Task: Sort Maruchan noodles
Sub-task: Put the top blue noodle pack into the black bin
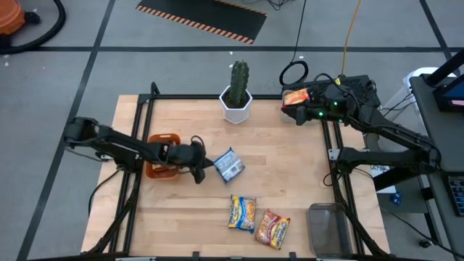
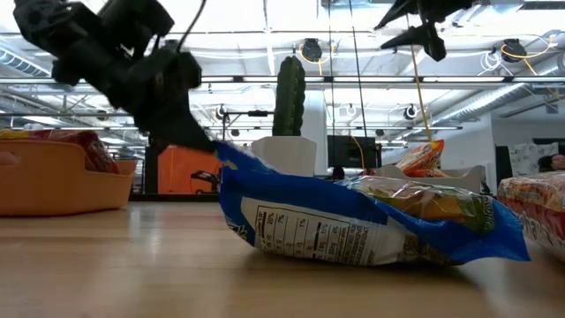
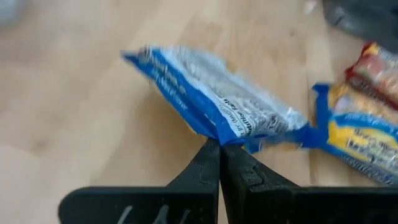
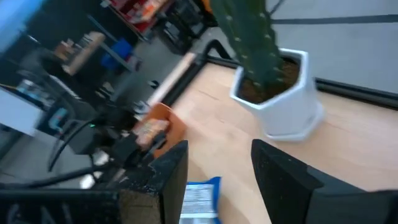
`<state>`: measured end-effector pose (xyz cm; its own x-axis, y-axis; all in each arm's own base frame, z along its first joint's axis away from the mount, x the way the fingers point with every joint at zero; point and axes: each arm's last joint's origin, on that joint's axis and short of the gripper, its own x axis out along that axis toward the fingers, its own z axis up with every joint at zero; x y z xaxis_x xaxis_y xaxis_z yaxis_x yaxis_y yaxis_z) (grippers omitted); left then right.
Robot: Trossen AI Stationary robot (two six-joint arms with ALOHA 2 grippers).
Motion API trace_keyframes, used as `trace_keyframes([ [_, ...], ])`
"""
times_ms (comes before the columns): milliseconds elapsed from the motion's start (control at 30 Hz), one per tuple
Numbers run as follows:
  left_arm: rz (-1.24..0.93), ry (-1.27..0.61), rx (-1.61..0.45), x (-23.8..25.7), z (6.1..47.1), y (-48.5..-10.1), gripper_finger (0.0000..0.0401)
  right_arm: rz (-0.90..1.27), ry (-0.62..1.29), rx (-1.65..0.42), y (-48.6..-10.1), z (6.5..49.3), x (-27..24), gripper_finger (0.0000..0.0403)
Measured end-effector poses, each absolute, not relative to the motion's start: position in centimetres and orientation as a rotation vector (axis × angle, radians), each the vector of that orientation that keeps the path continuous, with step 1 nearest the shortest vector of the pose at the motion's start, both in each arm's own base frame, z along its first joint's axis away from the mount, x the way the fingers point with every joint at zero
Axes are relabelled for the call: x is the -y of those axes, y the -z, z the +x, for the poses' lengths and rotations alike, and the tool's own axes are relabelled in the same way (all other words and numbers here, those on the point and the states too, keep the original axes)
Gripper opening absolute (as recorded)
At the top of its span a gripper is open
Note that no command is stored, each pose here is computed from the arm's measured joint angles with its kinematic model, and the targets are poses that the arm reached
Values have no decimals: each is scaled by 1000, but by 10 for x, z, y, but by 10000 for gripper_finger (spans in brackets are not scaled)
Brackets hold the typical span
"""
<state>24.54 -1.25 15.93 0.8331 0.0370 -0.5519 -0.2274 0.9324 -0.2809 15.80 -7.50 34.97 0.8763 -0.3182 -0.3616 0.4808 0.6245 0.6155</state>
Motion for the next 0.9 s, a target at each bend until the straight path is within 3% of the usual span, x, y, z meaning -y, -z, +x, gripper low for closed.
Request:
trace_keyframes([
  [233,-253,-77,-450,-3,232,-194,1,846,377,-136,-358,169,67,171],
  [533,-213,17,-376,-8,225,-210,1,862,224,-225,-344,215,42,171],
  [733,-223,193,-269,-2,230,-231,0,877,139,-276,-328,250,26,171],
  [900,-173,270,-264,6,238,-259,0,830,37,-239,-341,271,10,171],
])
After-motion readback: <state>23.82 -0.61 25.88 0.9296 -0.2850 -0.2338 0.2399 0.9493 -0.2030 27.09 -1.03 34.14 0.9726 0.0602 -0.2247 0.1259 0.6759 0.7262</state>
